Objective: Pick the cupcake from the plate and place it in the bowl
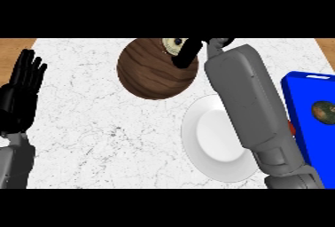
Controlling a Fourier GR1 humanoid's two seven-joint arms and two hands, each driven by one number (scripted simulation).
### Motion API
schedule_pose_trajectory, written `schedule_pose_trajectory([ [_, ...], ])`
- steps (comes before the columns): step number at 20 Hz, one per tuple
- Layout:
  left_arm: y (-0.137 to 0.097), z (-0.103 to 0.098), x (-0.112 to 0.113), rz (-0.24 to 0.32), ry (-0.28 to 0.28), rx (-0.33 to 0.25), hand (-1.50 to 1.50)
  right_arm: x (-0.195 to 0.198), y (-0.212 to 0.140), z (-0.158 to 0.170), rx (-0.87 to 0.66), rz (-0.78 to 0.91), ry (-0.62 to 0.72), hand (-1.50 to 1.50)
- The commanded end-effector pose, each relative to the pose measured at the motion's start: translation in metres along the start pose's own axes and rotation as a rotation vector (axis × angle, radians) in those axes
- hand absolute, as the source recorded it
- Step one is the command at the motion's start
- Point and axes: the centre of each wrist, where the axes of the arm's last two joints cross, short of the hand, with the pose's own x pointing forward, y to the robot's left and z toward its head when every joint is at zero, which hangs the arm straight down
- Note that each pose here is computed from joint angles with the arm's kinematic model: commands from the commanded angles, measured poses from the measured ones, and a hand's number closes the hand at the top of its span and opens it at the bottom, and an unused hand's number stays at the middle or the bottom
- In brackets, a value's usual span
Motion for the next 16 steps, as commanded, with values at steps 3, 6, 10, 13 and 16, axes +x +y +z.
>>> schedule_pose_trajectory([
  [3, -0.001, -0.004, 0.010, 0.004, -0.005, -0.005, 0.00, -0.012, 0.057, -0.023, -0.023, 0.098, 0.071, 1.50],
  [6, -0.003, -0.015, 0.003, 0.005, -0.017, -0.012, 0.00, -0.024, 0.076, -0.031, 0.003, 0.155, 0.125, 1.50],
  [10, -0.003, -0.002, 0.002, 0.015, -0.027, -0.032, 0.00, -0.044, 0.085, -0.039, -0.048, 0.005, 0.267, -1.50],
  [13, -0.006, -0.014, 0.001, 0.002, -0.017, -0.018, 0.00, -0.064, 0.094, -0.038, -0.032, -0.129, 0.251, -1.50],
  [16, -0.015, -0.018, 0.015, 0.024, -0.022, -0.060, 0.00, -0.065, 0.097, -0.037, -0.095, -0.261, 0.231, -1.50],
])
